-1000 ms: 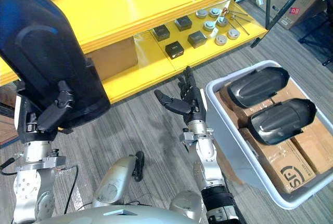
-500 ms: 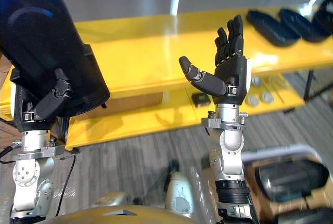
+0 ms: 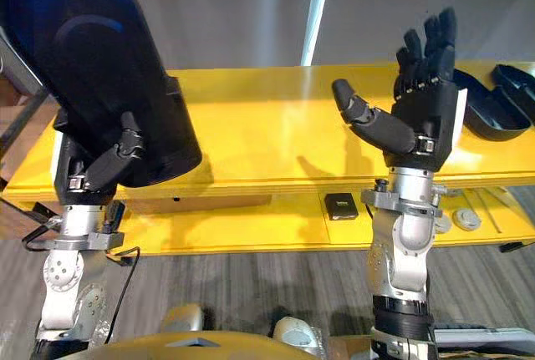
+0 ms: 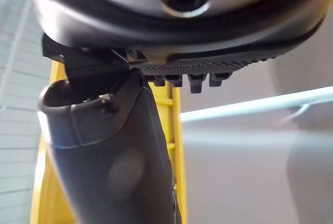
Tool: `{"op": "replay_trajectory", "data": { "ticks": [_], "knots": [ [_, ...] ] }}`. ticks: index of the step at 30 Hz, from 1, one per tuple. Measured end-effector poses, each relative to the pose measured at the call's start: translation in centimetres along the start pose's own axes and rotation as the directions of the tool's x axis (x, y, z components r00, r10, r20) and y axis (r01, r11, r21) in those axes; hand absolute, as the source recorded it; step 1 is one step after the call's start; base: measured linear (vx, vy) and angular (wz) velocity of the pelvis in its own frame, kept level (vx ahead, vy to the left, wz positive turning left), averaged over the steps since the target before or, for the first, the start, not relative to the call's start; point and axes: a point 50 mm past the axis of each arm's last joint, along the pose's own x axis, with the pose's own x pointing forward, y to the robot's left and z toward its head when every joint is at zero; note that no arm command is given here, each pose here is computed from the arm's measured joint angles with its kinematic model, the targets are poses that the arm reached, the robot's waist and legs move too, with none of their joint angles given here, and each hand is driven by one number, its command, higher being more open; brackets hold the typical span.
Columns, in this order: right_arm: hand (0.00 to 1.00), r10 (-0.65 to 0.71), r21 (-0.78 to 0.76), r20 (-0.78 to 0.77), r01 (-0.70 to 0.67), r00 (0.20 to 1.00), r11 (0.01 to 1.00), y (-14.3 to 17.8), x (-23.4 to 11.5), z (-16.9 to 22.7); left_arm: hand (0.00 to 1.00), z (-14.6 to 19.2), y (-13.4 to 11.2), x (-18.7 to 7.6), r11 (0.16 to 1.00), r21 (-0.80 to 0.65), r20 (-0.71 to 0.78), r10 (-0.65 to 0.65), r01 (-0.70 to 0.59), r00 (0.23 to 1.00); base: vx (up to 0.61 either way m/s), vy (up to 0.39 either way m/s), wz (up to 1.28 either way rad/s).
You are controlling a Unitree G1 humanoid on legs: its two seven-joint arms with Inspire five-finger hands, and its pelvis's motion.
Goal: Walk over and take three plastic housings, then place them on the shelf
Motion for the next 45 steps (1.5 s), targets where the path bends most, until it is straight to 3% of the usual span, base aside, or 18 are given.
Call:
{"op": "replay_trajectory", "data": {
  "ticks": [9, 15, 20, 25, 30, 38, 45],
  "knots": [
    [1.00, -0.143, 0.012, -0.096, 0.144, 0.985, 0.989, -0.6, -2.8, -1.1, 0.00, -1.3, -2.6, 2.5, 0.985, 0.002, -0.125, -0.169, 0.171, 0.978, 0.10, 0.102, -0.17],
    [1.00, -0.157, -0.004, -0.152, 0.159, 0.976, 0.987, -0.8, -3.6, -1.6, 0.00, -1.9, -4.9, 5.5, 0.964, 0.039, -0.180, -0.252, 0.263, 0.951, -0.01, -0.006, -0.23],
    [1.00, -0.117, -0.004, -0.171, 0.118, 0.978, 0.993, -0.9, -4.0, -1.6, 0.00, -2.7, -4.6, 9.5, 0.981, 0.104, -0.202, -0.139, 0.162, 0.970, -0.04, -0.017, -0.45],
    [1.00, 0.015, 0.063, -0.224, -0.001, 0.975, 0.998, -0.4, -4.4, -2.0, 0.00, -3.4, -2.4, 12.4, 0.984, 0.180, -0.231, 0.035, 0.008, 0.972, -0.06, -0.025, -0.51],
    [1.00, 0.104, 0.188, -0.305, -0.048, 0.947, 0.981, 1.3, -6.4, -3.2, 0.00, -2.8, -2.2, 15.2, 0.989, 0.092, -0.259, 0.137, -0.116, 0.956, -0.07, -0.030, -0.28],
    [1.00, 0.283, 0.366, -0.417, -0.126, 0.864, 0.922, 5.7, -9.9, -4.8, 0.00, -6.5, -0.9, 14.4, 0.973, 0.032, -0.499, 0.215, -0.230, 0.840, -0.05, -0.038, -0.10],
    [1.00, 0.297, 0.399, -0.390, -0.131, 0.872, 0.907, 6.9, -9.6, -3.9, 0.00, -6.1, -1.2, 14.7, 0.962, -0.063, -0.488, 0.201, -0.264, 0.849, -0.07, -0.029, 0.02]
  ]
}}
